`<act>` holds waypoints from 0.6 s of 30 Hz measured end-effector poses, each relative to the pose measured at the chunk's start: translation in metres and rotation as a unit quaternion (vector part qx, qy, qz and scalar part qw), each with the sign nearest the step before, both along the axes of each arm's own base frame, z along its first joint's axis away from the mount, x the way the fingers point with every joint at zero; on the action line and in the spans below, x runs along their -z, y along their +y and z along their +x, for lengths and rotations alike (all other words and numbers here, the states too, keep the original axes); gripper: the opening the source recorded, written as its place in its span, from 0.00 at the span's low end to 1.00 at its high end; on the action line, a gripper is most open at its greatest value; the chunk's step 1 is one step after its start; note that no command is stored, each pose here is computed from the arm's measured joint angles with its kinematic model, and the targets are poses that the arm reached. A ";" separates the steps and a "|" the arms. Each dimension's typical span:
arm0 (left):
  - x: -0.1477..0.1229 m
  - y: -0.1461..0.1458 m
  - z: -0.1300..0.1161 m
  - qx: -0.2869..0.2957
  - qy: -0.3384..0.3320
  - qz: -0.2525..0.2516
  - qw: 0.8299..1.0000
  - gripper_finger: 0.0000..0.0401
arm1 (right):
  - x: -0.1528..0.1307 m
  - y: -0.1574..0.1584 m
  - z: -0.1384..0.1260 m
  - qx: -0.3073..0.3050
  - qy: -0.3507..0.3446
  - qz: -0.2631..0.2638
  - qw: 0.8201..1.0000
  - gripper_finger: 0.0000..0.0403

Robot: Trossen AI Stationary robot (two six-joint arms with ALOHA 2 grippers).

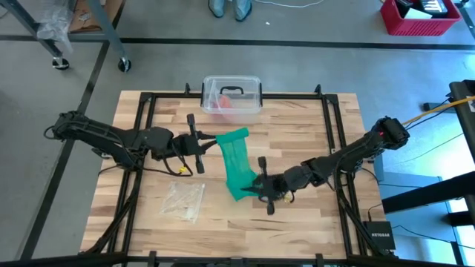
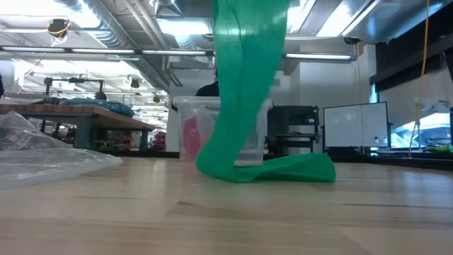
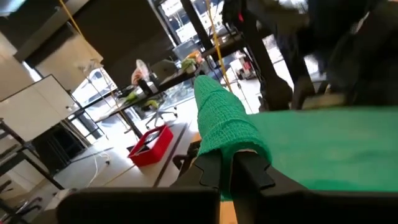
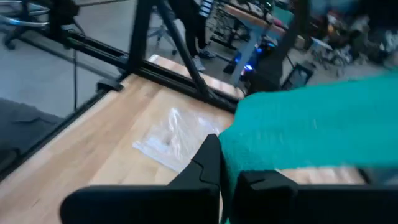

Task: Roll bandage
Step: Roll the green bandage

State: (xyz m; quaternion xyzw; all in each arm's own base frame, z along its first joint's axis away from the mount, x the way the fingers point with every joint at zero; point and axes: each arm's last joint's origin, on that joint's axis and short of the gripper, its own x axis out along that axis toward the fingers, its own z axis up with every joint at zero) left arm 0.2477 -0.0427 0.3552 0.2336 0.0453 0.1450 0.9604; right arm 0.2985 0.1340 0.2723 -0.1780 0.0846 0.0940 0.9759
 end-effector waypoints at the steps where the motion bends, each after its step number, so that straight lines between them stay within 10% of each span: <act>1: 0.000 0.000 0.000 0.000 0.001 0.000 1.000 0.01 | -0.010 0.005 0.000 -0.011 -0.004 -0.014 1.000 0.01; 18: 0.009 0.000 0.004 0.013 0.042 0.028 0.999 0.02 | -0.149 0.019 -0.007 -0.006 -0.100 -0.124 0.987 0.01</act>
